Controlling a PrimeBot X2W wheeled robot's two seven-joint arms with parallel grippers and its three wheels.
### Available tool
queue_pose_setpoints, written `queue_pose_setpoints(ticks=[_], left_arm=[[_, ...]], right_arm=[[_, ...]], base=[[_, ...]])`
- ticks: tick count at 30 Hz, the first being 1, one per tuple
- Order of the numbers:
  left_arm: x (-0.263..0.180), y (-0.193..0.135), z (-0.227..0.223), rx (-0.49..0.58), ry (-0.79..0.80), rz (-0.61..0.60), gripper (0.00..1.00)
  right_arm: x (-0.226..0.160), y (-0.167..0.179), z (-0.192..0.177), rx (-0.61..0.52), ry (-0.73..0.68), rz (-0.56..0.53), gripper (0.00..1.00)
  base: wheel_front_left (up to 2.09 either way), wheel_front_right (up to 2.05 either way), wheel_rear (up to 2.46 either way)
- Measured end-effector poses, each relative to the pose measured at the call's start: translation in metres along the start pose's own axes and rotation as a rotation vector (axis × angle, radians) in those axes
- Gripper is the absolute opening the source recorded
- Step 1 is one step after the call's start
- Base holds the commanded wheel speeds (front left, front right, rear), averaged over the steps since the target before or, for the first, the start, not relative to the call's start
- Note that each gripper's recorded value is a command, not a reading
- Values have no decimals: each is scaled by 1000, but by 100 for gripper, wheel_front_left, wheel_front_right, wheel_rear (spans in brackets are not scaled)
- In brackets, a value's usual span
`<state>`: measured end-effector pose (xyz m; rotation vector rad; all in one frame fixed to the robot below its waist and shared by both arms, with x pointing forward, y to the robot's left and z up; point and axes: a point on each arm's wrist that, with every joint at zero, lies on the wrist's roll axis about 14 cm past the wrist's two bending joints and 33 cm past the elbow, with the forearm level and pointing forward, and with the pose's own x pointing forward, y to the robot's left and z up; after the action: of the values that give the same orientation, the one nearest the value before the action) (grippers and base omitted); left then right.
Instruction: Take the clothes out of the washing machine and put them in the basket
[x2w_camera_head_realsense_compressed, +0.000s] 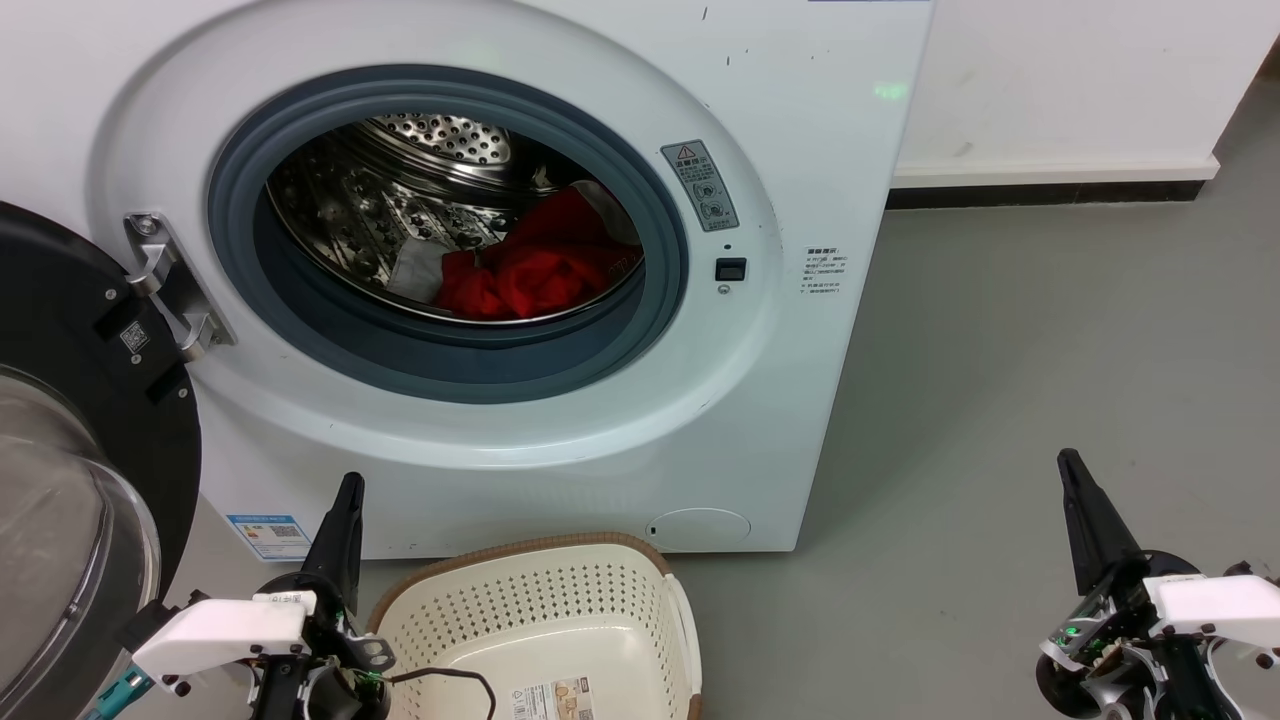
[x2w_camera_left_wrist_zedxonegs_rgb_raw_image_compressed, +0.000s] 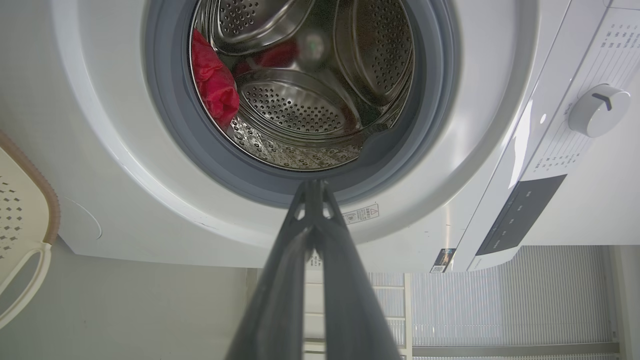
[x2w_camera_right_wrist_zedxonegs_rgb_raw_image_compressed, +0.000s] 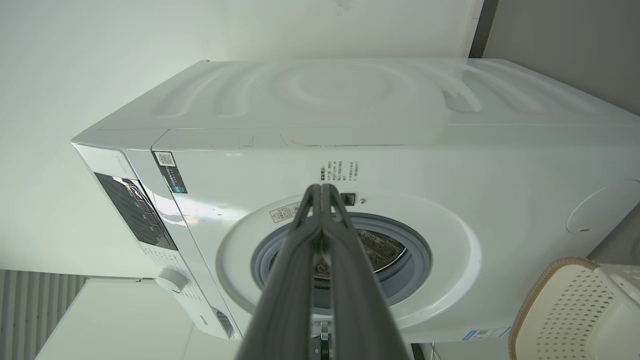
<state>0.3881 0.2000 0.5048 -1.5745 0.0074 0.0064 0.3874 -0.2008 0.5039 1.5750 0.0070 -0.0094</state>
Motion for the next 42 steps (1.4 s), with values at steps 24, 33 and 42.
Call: queue_pose_setpoints(ticks=[24,33,42], left_arm=[[-6,15,-12,7,15,44,100],[-3,3,-18,101,16,9,100],[-1,-6,-26,268,25,-15,100]], right_arm=[[-11,-12,5,-8,-33,-34,100],[-16,-6,11,-103,-68,-17,100],[-19,4,16,-302,-90,5,100]], base=[[0,0,0],[0,0,0],[0,0,0]])
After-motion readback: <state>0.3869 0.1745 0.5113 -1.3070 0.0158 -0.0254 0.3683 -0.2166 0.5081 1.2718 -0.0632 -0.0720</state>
